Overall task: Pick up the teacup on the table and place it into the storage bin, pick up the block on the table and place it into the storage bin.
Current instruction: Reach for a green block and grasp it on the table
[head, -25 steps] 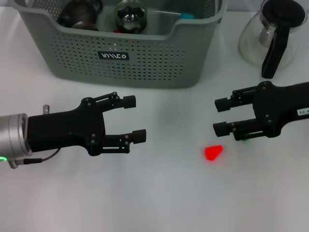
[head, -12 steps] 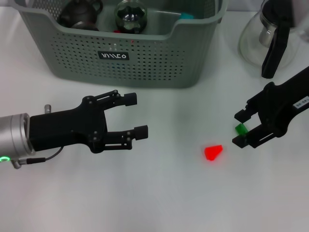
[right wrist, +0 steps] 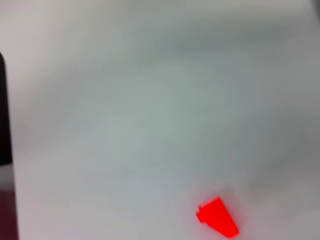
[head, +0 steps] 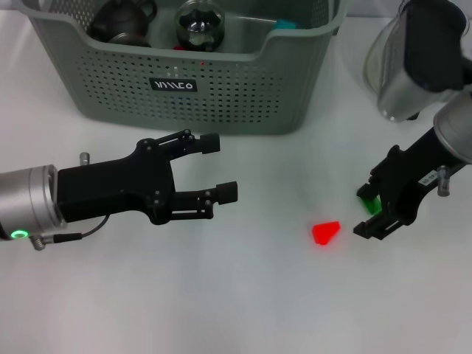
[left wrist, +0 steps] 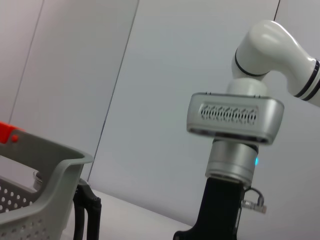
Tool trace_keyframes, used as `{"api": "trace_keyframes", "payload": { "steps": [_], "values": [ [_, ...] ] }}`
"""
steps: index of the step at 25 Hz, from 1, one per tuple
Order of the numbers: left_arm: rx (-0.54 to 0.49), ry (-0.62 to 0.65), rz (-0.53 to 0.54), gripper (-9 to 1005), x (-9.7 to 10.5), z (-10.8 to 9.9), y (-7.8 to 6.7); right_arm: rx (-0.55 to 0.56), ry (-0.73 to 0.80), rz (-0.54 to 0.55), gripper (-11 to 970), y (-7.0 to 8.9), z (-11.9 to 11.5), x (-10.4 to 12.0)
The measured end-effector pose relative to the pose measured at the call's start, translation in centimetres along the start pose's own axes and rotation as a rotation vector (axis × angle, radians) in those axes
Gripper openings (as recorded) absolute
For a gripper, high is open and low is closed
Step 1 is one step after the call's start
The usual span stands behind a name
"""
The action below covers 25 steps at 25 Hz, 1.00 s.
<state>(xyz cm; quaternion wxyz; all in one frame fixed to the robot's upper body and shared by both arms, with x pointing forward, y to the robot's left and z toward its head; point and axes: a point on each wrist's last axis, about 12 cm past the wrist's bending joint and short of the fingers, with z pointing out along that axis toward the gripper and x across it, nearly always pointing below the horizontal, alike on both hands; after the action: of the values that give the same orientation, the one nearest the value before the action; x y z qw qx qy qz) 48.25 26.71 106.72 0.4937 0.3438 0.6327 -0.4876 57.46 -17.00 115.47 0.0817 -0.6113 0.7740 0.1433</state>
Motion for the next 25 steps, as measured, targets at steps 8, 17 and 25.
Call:
{"api": "trace_keyframes", "payload": {
  "steps": [8, 17, 25],
  "values": [
    [-0.017, 0.027, -0.001, 886, 0.3, -0.9, -0.1, 0.037, 0.013, 0.02, 669, -0.4, 0.7, 0.4],
    [-0.073, 0.015, -0.005, 886, 0.5, -2.0, 0.0, 0.07, 0.048, 0.011, 669, -0.8, 1.1, 0.6],
    [-0.074, 0.015, -0.006, 886, 0.5, -2.0, 0.0, 0.12, 0.059, -0.019, 669, -1.2, 2.6, 0.1]
  ]
}}
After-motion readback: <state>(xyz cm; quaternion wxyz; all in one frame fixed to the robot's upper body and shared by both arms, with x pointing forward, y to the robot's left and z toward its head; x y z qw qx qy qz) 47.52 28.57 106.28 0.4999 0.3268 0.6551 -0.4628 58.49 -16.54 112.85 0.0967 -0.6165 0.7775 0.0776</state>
